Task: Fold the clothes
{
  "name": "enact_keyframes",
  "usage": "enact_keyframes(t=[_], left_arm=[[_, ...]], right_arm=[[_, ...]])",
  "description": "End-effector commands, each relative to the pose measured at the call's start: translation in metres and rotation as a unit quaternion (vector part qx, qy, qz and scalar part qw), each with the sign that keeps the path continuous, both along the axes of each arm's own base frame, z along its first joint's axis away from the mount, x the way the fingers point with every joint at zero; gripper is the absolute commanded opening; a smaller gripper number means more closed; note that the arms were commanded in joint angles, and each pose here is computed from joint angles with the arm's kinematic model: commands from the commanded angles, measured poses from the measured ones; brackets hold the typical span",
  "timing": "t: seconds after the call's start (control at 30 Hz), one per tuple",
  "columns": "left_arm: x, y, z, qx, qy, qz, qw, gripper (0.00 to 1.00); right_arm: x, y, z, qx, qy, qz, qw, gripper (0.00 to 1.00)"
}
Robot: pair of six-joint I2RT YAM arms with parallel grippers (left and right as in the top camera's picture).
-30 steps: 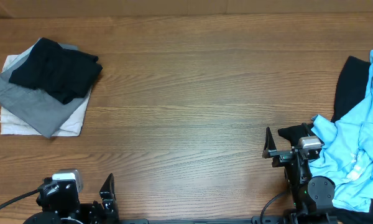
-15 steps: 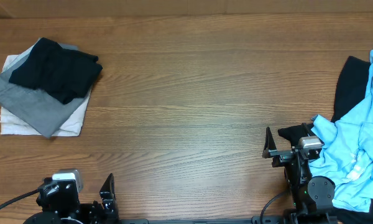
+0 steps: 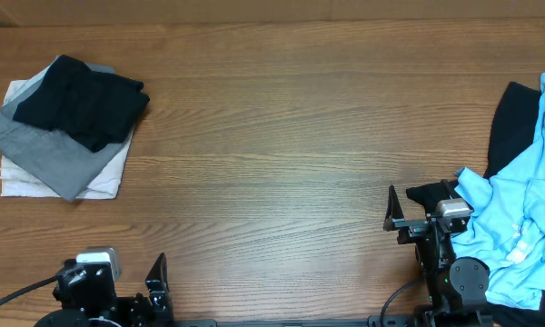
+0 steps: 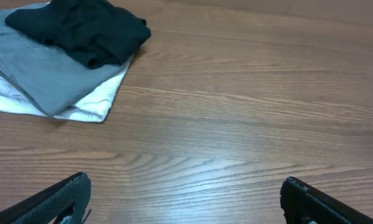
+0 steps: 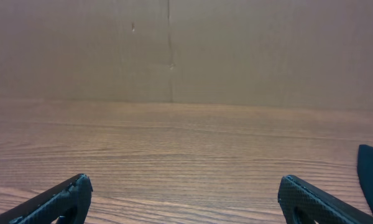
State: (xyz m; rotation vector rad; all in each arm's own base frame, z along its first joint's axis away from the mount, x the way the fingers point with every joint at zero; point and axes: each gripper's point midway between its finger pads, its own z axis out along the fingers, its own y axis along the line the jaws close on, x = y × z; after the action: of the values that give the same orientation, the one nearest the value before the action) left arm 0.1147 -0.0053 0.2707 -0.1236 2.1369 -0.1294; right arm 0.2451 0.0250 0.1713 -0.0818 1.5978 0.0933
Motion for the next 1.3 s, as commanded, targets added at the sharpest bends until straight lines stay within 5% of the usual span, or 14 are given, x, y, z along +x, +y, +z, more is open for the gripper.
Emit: enact_keyframes(t=[0.0, 0.2, 0.43, 0.8, 0.97, 1.27], left_arm=[[0.003, 0.011, 0.003, 0.017, -0.013, 0.027, 0.999, 1.0], [0.044, 0.006, -0.009, 0.055, -0.116, 0.0, 0.992, 1.0], [0.086, -0.003, -0.065, 0.044, -0.171, -0.012, 0.984, 1.0], [0.131, -0.019, -0.089, 0.026, -0.299, -0.039, 0.953, 1.0], [0.131, -0.018, -0.094, 0.077, -0.289, -0.053, 0.953, 1.0], [0.13, -0.021, -0.114, 0.034, -0.248, -0.05, 0.967, 1.0]], right_arm=[[0.0, 0.0, -0.002, 0.004, -0.002, -0.001, 1.0, 1.0], [0.0, 0.0, -0.002, 0.004, -0.002, -0.001, 1.0, 1.0], [0.0, 0.0, -0.002, 0.004, -0.002, -0.001, 1.0, 1.0], [0.0, 0.0, -0.002, 0.004, -0.002, -0.001, 1.0, 1.0], [0.0, 0.0, -0.002, 0.004, -0.002, -0.001, 1.0, 1.0], [0.0, 0.0, -0.002, 0.004, -0.002, -0.001, 1.0, 1.0]])
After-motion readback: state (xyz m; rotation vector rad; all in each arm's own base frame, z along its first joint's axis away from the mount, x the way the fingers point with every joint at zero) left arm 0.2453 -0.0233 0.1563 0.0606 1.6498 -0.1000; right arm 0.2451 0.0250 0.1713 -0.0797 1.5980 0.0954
